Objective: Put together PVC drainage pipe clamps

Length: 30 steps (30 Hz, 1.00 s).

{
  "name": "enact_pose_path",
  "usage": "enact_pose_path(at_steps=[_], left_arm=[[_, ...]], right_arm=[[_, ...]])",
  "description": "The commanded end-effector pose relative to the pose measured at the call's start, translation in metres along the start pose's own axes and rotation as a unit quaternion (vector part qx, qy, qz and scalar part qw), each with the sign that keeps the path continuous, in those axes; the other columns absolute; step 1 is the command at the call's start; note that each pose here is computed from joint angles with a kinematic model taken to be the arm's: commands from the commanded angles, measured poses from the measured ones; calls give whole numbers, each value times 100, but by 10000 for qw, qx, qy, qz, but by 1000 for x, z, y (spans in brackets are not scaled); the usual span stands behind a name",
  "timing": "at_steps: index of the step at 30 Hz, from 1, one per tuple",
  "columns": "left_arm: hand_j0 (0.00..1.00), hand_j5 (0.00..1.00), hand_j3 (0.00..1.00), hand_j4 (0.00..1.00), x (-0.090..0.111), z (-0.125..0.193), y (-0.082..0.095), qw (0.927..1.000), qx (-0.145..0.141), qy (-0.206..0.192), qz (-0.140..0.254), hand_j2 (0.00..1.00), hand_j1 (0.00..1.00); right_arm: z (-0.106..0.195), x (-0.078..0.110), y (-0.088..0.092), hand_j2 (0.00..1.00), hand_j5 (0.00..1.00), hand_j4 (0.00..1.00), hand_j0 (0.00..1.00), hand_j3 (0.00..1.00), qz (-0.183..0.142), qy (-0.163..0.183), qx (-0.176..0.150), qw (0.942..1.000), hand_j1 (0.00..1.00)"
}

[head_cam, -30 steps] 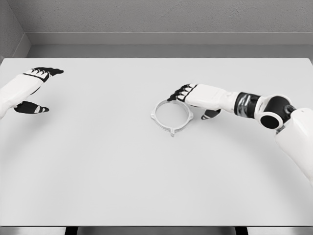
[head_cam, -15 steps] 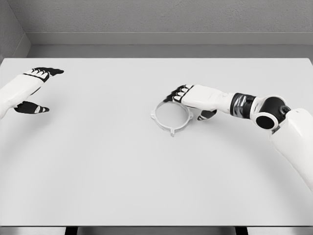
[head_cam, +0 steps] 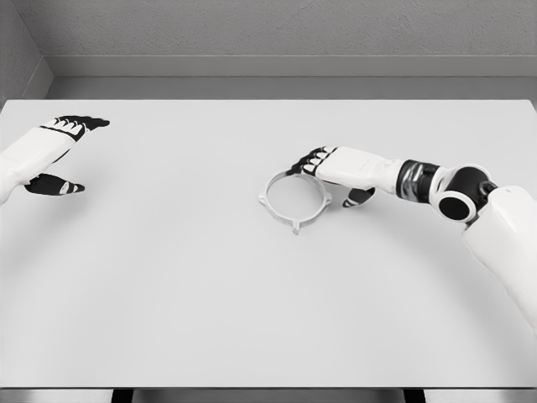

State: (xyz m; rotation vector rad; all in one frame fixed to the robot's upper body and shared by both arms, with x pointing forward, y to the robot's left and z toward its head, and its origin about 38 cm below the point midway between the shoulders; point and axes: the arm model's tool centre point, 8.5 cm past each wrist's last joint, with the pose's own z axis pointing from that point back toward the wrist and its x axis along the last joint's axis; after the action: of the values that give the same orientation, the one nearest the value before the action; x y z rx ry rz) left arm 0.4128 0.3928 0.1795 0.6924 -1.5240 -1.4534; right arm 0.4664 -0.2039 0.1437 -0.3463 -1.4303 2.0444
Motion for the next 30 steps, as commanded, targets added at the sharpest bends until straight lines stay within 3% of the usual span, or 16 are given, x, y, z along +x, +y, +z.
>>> enact_pose_path(at_steps=[1,30], left_arm=[[100,100,100,100,0,0,0,10000,26,-4,33,100,100],[100,100,100,100,1,-1,0,10000,23,-13,39,100,100]], right_arm=[[-2,1,0,100,100,100,100,100,-51,-18,-27,10000,100],[-3,0,-11,100,100,100,100,100,16,-26,-111,9999,100]])
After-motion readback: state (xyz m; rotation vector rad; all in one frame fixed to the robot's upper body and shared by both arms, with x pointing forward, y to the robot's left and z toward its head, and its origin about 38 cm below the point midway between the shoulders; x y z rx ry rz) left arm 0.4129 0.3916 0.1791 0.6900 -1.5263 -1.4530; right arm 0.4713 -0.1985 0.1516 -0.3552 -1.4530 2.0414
